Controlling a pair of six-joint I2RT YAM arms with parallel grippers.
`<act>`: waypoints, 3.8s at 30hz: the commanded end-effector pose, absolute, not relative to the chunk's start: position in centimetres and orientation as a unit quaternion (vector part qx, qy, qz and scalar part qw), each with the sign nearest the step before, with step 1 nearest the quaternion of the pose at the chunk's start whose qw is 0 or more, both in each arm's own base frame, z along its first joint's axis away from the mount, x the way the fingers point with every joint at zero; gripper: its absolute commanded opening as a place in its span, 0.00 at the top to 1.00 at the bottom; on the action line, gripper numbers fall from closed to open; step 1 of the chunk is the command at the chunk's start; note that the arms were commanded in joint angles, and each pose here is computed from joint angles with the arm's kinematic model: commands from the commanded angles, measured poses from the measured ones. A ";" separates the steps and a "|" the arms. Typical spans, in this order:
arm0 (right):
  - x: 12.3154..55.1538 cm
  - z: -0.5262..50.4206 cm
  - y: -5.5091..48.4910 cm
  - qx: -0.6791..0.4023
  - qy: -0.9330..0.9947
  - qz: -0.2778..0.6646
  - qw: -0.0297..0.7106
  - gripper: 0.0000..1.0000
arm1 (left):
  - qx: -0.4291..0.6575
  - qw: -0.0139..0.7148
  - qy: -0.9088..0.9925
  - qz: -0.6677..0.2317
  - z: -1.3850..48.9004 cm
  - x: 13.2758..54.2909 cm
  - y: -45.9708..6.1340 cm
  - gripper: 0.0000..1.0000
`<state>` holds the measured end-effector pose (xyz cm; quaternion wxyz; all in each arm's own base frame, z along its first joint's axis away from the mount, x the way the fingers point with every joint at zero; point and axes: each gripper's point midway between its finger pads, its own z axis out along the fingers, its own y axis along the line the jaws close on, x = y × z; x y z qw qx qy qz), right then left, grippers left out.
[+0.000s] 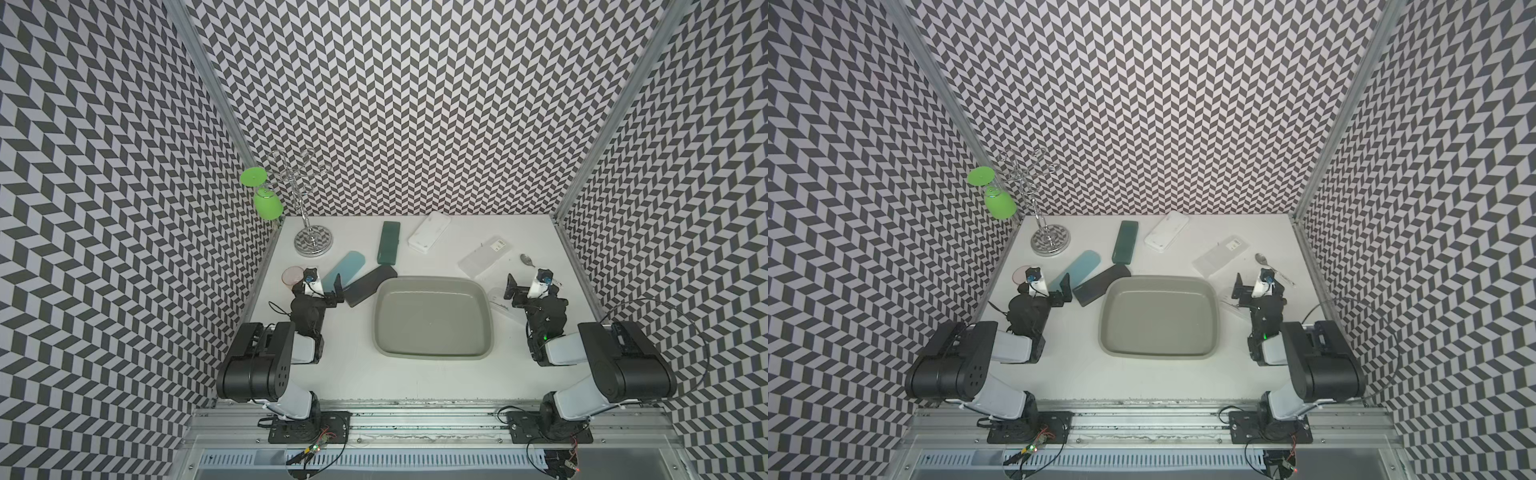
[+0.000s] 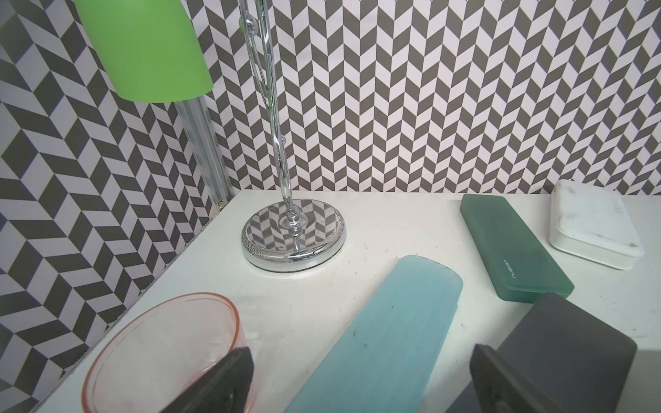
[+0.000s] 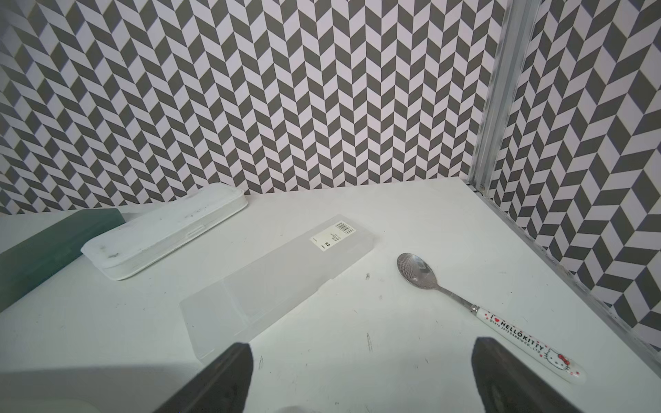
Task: Put the pencil case into the storage box
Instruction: Pick up the pencil case from the center of the board.
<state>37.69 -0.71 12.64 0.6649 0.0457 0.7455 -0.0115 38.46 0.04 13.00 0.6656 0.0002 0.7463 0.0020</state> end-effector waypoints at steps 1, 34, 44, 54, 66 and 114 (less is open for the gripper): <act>38.1 15.5 -0.6 0.046 0.706 -0.014 0.706 0.00 | 0.006 0.681 0.733 -0.001 14.2 38.7 -0.3 0.01; 46.1 14.7 0.1 0.159 0.889 0.016 0.430 0.00 | 0.059 0.494 0.867 -0.021 17.1 48.7 -7.0 0.00; 47.7 14.9 3.6 0.108 0.914 0.054 0.387 0.00 | 0.305 0.377 0.874 -0.040 10.0 51.6 -11.8 0.03; 47.1 14.7 5.0 0.092 0.922 0.069 0.370 0.00 | 0.370 0.355 0.856 -0.069 9.7 49.7 -12.4 0.01; 47.5 14.9 5.4 0.080 0.924 0.073 0.368 0.00 | 0.400 0.323 0.856 -0.056 7.1 46.3 -12.7 0.01; 42.3 14.2 6.7 0.066 0.936 0.114 0.327 0.00 | 0.281 0.169 0.945 -0.022 3.0 40.3 -11.7 0.01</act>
